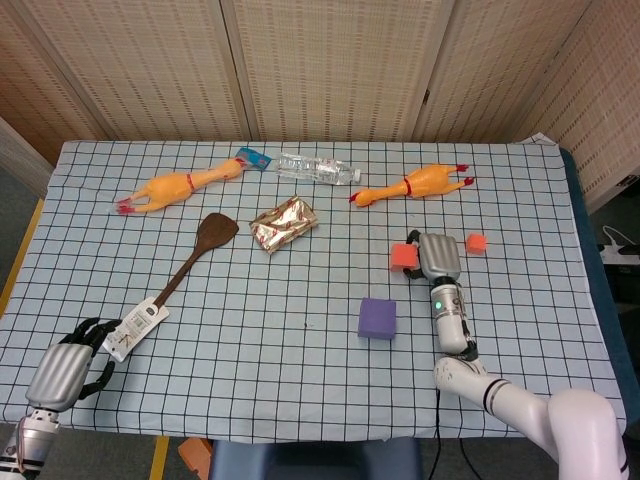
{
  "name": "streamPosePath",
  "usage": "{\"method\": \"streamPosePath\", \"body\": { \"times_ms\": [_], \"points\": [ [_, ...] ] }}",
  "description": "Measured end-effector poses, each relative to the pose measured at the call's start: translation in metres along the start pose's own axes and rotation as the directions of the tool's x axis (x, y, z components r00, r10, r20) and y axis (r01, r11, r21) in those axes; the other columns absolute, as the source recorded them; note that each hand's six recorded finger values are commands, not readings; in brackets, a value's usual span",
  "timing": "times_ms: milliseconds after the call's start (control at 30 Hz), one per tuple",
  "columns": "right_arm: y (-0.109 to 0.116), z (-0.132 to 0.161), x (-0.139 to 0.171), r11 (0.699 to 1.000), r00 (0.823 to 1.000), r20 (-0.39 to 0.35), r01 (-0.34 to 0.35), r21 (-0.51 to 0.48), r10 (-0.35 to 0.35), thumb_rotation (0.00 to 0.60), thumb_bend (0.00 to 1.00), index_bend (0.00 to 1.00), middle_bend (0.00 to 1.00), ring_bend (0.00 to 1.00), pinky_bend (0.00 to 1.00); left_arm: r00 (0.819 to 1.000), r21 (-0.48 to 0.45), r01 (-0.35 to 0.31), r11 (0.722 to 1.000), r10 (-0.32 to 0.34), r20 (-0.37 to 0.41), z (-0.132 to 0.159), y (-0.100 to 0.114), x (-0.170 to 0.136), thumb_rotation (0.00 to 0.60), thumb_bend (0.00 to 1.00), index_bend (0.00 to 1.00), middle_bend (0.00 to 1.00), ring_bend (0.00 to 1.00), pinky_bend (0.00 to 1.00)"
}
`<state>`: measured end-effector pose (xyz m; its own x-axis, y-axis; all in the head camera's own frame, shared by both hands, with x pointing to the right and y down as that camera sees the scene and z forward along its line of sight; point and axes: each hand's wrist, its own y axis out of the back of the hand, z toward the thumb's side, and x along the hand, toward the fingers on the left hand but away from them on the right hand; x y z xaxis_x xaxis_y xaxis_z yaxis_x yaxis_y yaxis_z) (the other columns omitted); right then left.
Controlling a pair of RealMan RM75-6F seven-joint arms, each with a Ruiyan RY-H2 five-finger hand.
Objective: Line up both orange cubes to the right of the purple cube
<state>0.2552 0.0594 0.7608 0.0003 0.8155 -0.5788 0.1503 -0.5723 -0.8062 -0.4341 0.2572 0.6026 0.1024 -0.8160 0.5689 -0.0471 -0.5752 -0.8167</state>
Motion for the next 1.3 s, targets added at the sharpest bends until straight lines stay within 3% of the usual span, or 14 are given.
{"method": "streamPosePath", "body": {
  "times_ms": [267,500,700,1300],
  "points": [
    [0.022,-0.008,0.026,0.999,0.999,-0.042,0.034,-0.016,-0.034,0.600,0.09,0.60,0.84,0.94,1.00,1.000,0.009,0.009,1.000,-0.009,0.009,0.004,-0.003,-0.001,0.600,0.45,0.18,0.25,0.13,0.37],
    [0.032,-0.021,0.071,0.999,0.998,-0.062,0.017,-0.035,-0.019,0.600,0.09,0.61,0.84,0.94,1.00,1.000,0.014,0.014,1.000,-0.014,0.019,0.007,-0.004,-0.002,0.600,0.45,0.18,0.25,0.13,0.37],
    [0.019,-0.033,0.100,1.000,0.998,-0.066,-0.008,-0.022,0.007,0.600,0.09,0.61,0.84,0.94,1.00,1.000,0.011,0.017,1.000,-0.017,0.015,0.006,-0.004,-0.002,0.600,0.45,0.18,0.26,0.13,0.37],
    [-0.029,-0.003,0.109,0.995,0.991,-0.092,-0.100,-0.023,0.098,0.600,0.09,0.61,0.84,0.94,1.00,1.000,0.005,0.017,1.000,-0.018,0.009,0.004,-0.003,-0.002,0.600,0.45,0.18,0.26,0.13,0.37]
  ]
}}
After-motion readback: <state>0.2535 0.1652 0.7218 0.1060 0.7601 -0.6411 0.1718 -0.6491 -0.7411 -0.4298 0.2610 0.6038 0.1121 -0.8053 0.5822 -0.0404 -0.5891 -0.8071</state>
